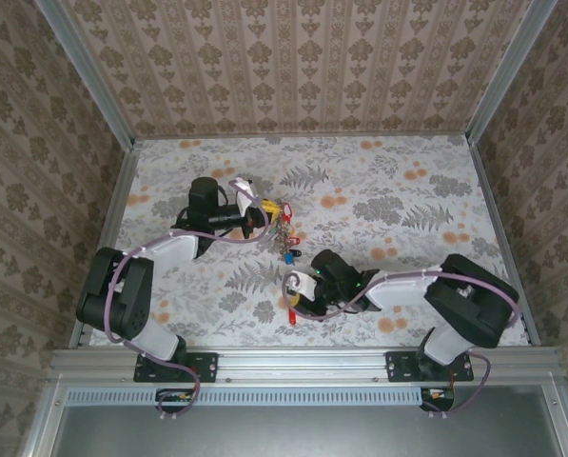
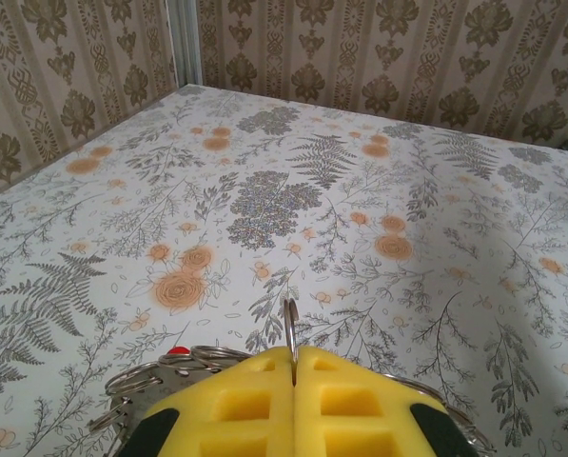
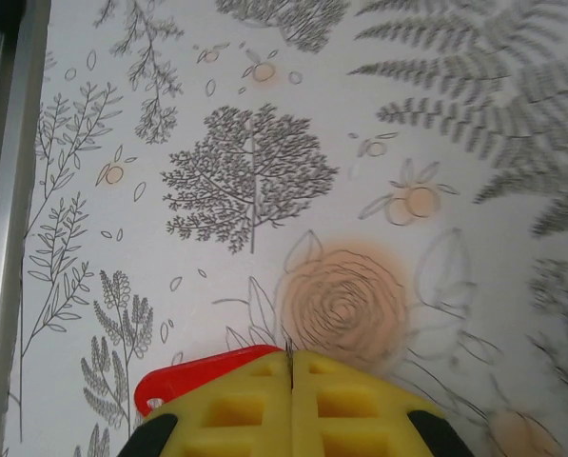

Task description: Put the keys on the keyring

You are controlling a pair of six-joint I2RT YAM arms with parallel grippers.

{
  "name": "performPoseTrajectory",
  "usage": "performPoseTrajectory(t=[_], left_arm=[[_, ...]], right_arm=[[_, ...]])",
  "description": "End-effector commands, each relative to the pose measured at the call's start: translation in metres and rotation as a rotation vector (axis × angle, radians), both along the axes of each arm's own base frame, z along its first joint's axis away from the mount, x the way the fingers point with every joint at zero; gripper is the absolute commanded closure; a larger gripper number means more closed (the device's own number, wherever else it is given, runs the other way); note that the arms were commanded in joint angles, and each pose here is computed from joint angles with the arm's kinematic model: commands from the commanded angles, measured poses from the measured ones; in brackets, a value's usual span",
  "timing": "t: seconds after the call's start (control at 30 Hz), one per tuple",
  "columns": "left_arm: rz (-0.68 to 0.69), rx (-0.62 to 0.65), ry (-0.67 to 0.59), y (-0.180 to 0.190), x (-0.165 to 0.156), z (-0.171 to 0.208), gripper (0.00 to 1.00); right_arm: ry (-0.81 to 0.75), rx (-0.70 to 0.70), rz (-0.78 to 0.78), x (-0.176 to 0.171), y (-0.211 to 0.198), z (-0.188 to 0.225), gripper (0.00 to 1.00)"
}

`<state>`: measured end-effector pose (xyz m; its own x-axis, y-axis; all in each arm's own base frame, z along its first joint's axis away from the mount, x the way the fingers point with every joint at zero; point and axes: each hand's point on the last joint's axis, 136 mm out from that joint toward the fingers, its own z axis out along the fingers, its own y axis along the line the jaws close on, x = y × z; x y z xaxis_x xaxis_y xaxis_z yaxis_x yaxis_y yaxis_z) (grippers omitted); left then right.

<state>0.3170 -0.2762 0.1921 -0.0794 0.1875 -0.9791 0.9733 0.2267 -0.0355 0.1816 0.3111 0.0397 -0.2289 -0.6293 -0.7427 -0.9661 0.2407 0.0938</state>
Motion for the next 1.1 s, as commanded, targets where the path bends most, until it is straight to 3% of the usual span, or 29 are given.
performPoseTrajectory(t=[0.0, 0.23, 0.5, 0.77, 1.07], left_arm=[[-0.065, -0.029, -0.084, -0.005, -0.014, 0.024, 1.0], [-0.173, 0.015, -0.097, -0.023, -0.057, 0.011, 1.0], [-0.233, 0.024, -0.105, -0.033, -0.091, 0.009, 1.0], [-0.263, 0.031, -0.113, -0.041, -0.101, 0.007, 1.0], [-0.243, 0.03, -0.099, -0.046, -0.097, 0.006, 1.0]], right_arm=[[-0.071, 0.085, -0.123, 0.023, -0.013, 0.03, 1.0], [-0.15, 0.238, -0.268, 0.046, -0.057, 0.093, 1.0], [-0.222, 0.29, -0.255, 0.052, -0.071, 0.14, 1.0], [-0.292, 0.363, -0.265, 0.068, -0.062, 0.176, 1.0], [-0.269, 0.389, -0.192, 0.073, -0.042, 0.185, 1.0]])
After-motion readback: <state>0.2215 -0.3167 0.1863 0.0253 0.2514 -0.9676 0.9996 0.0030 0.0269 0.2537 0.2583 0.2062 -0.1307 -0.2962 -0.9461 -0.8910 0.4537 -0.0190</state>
